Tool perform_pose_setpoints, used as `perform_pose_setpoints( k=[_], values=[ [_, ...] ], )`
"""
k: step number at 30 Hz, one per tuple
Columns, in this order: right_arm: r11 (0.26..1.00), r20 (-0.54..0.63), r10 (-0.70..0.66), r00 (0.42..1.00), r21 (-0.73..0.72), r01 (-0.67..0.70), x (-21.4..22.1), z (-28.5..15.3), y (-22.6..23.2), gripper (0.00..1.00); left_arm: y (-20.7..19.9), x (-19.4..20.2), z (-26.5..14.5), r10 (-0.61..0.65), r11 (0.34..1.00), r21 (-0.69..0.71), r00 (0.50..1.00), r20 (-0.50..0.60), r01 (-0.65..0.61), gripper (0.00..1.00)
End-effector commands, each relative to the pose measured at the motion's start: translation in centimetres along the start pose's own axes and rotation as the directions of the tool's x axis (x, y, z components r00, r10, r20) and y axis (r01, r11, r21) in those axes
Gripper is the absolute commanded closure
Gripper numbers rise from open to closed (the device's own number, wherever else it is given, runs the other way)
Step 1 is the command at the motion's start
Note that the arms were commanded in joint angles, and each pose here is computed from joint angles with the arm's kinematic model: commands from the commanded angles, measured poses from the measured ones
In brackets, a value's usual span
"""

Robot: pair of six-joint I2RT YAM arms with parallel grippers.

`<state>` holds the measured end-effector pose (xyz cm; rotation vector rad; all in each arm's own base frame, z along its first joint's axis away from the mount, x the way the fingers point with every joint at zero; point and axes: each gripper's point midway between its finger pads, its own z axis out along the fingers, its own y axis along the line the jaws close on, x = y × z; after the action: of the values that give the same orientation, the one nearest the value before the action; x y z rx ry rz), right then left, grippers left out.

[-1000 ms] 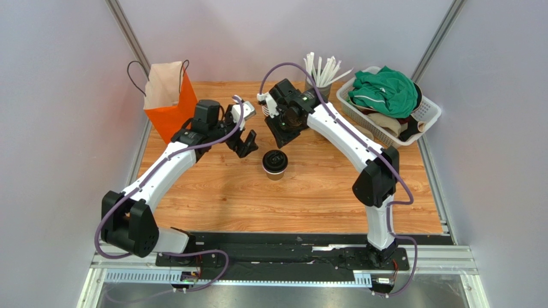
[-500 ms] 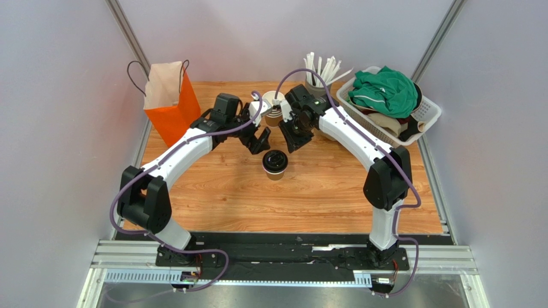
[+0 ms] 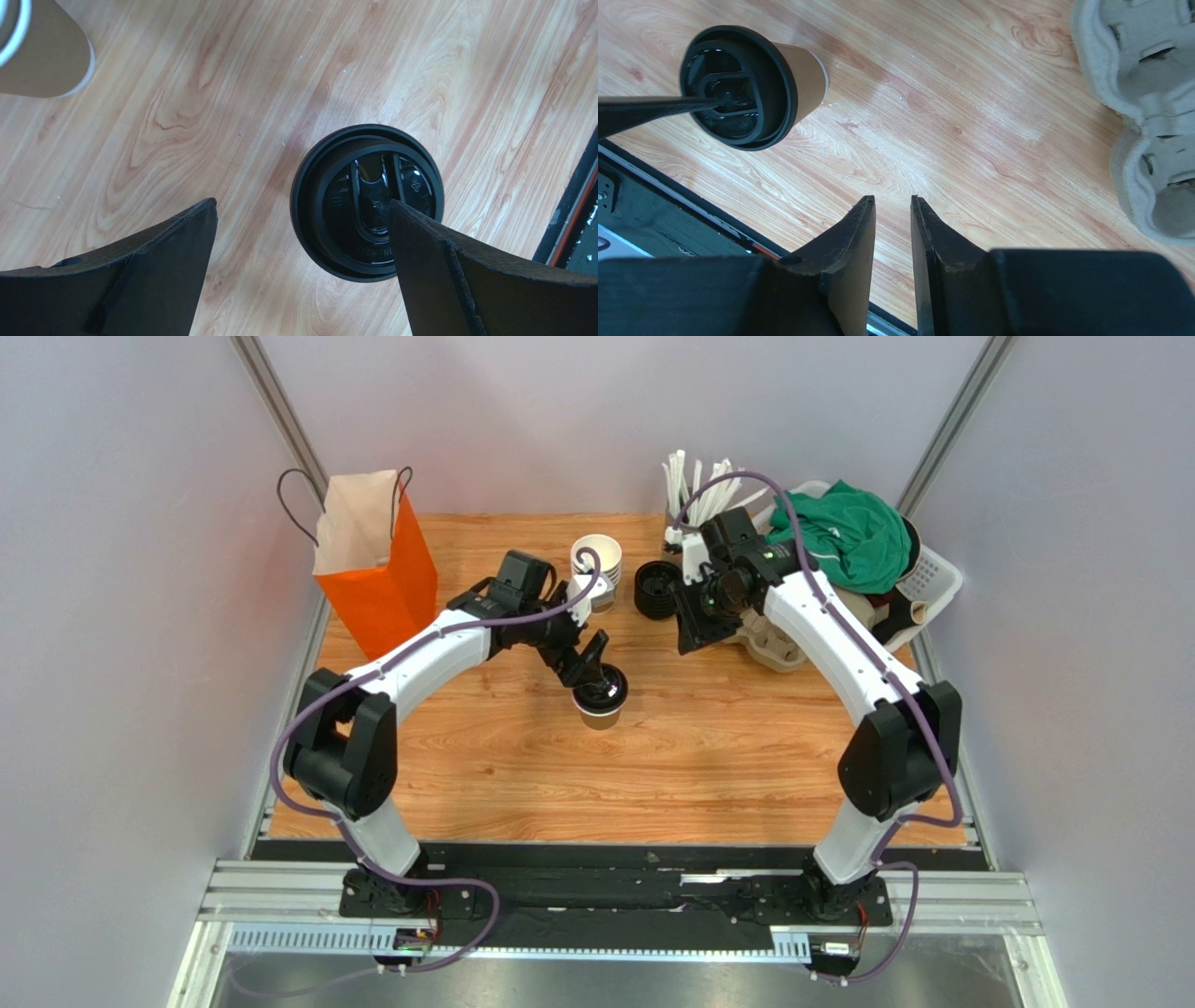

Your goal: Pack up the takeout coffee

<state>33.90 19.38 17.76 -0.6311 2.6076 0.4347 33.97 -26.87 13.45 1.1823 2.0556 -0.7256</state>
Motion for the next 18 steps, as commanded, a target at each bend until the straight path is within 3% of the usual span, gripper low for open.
perform_pose_setpoints(
  k=[1, 18],
  values=[
    [0.999, 0.095, -0.021, 0.995, -0.025, 0.024, -1.0, -2.1, 0.0, 0.71, -0.2, -0.7, 0.3, 0.001, 0.999, 0.037, 1.000, -0.004, -0.001, 0.01],
    [0.998, 0.100, -0.016, 0.995, -0.058, 0.022, -0.5, -2.4, 0.3, 0.71, -0.6, 2.1, 1.8, -0.022, 0.994, 0.105, 0.995, -0.100, 0.033, 0.01]
  ],
)
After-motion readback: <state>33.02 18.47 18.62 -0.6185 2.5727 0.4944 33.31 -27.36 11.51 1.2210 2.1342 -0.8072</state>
